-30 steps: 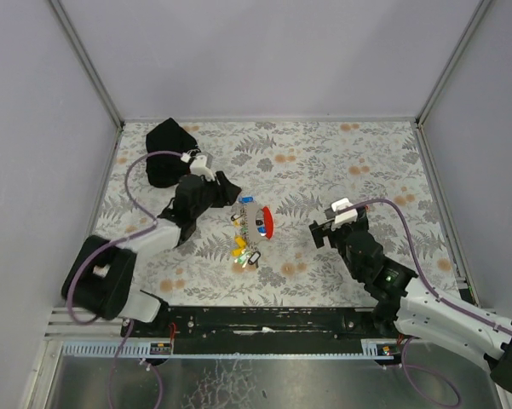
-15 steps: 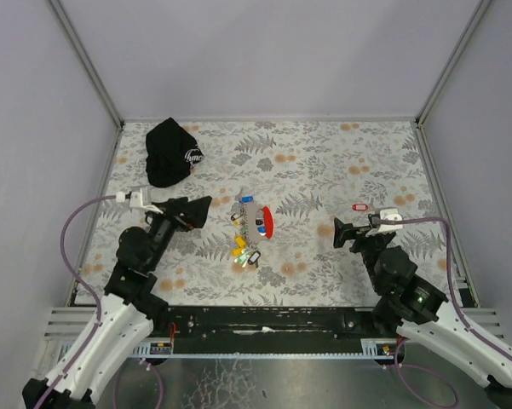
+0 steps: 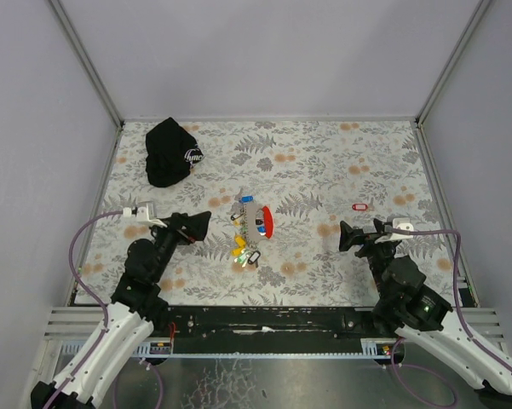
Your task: Put the keys on the keyring
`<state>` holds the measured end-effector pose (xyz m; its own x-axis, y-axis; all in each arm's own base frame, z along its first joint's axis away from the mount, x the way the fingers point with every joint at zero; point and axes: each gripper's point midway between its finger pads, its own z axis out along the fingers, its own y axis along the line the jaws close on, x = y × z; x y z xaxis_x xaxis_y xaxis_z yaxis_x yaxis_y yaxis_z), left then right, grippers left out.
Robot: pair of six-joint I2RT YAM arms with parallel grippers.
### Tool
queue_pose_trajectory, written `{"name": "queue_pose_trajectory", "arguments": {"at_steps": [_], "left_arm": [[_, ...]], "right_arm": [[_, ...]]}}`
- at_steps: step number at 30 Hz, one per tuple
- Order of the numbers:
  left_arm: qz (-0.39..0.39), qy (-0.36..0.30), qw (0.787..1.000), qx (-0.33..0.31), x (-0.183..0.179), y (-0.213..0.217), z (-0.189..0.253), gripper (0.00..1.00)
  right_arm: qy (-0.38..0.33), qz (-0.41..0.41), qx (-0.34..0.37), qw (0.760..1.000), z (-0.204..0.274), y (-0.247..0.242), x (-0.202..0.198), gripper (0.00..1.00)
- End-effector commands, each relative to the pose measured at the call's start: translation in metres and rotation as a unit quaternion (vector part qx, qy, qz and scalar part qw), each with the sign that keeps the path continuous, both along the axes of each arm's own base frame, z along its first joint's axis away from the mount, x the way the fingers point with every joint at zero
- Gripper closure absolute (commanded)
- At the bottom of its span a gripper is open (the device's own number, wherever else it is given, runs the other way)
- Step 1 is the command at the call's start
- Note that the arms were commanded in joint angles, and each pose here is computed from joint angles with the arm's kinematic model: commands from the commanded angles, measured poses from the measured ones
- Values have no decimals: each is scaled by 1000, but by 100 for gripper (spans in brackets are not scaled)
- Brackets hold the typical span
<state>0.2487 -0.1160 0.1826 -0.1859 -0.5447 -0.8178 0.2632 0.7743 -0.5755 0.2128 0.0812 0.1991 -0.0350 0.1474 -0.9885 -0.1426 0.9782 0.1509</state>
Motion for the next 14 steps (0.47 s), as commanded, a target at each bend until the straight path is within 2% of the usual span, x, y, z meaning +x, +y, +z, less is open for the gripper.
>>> {"name": "queue_pose_trajectory", "arguments": {"at_steps": [1,14], "left_arm": [[7,-11,1000,12,3,2,6,0],[-18,-18,999,20,0,-5,3,0]], "right_arm": [[-6,-21,13,1000,4,-6,2,1],[4,-19,-5,1000,0,-3,4,1]]}}
